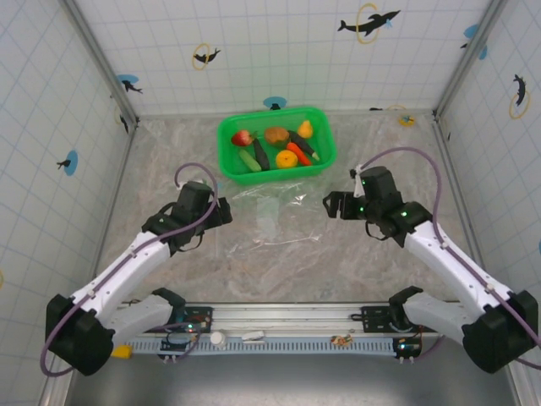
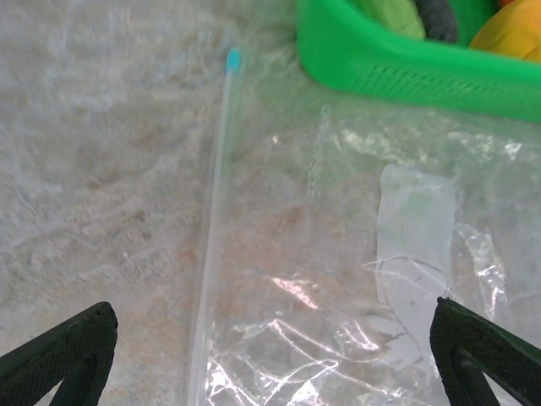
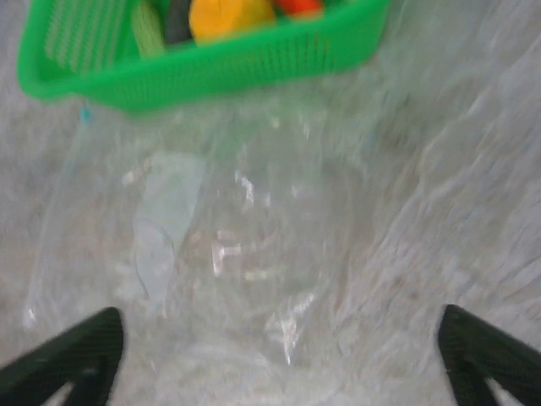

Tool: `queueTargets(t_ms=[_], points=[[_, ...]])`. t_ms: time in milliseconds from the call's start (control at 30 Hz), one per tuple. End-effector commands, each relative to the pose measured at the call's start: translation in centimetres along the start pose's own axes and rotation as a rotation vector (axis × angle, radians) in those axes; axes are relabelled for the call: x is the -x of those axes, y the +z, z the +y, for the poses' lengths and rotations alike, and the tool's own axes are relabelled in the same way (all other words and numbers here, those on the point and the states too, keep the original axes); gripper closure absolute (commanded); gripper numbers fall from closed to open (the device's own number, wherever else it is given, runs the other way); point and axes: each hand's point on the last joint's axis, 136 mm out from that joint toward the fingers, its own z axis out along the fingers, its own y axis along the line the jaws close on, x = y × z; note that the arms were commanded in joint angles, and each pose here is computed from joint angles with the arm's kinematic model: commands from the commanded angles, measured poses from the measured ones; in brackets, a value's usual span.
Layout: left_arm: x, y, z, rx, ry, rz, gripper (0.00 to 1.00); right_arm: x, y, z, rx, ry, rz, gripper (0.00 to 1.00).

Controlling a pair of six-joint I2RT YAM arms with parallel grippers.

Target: Place the food in the zip-top bag and seal the zipper

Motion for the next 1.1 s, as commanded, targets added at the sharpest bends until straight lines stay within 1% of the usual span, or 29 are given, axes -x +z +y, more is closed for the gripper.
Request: queueTargets(t_ms=[0, 100, 167, 233, 300, 367, 433, 467, 533, 567, 667, 767, 900, 1067], points=[[-1.9, 1.1, -0.7, -0.076, -0.031, 0.116, 0.03, -2.0, 1.9, 1.4, 0.115, 0.047, 0.098, 0.29], [-2.2, 1.7, -0.6, -0.079, -0.018, 0.118, 0.04, -3.2, 4.1, 0.8, 0.089, 0.073, 0.192, 0.36], [-2.6, 2.2, 0.5, -0.038, -0.026, 0.124, 0.06, -3.9, 5.4, 0.2, 0.061, 0.093, 0.244, 0.42], [-3.0, 3.1, 2.7, 0.017, -0.079, 0.153, 0.1, -4.2, 6.5, 0.1, 0.056, 0.11, 0.285, 0.45], [-3.3, 3.8, 4.3, 0.042, -0.145, 0.168, 0.12, -4.1, 7.2, 0.3, 0.063, 0.116, 0.311, 0.48], [-3.2, 4.4, 5.0, -0.007, -0.219, 0.162, 0.17, -4.0, 7.8, 0.6, 0.064, 0.116, 0.338, 0.53], [-2.5, 4.7, 5.4, -0.05, -0.268, 0.138, 0.18, -4.0, 8.2, 1.1, 0.073, 0.113, 0.363, 0.55], [-2.1, 4.9, 5.3, -0.073, -0.272, 0.132, 0.2, -3.9, 8.3, 1.4, 0.081, 0.109, 0.372, 0.56], [-1.7, 5.4, 4.0, -0.176, -0.276, 0.132, 0.21, -4.3, 8.6, 1.9, 0.086, 0.09, 0.407, 0.61], [-1.5, 5.6, 3.4, -0.219, -0.275, 0.132, 0.23, -4.4, 8.7, 2.0, 0.085, 0.084, 0.419, 0.61], [-1.5, 6.6, 2.4, -0.286, -0.263, 0.162, 0.28, -4.5, 8.9, 2.0, 0.079, 0.071, 0.454, 0.64], [-1.7, 7.5, 1.9, -0.327, -0.251, 0.186, 0.35, -4.4, 9.2, 2.2, 0.079, 0.075, 0.462, 0.64], [-2.1, 8.7, 2.2, -0.323, -0.232, 0.218, 0.45, -5.1, 9.8, 2.3, 0.077, 0.082, 0.492, 0.7], [-1.7, 9.1, 1.5, -0.364, -0.212, 0.238, 0.7, -5.5, 10.0, 2.4, 0.067, 0.059, 0.508, 0.73]])
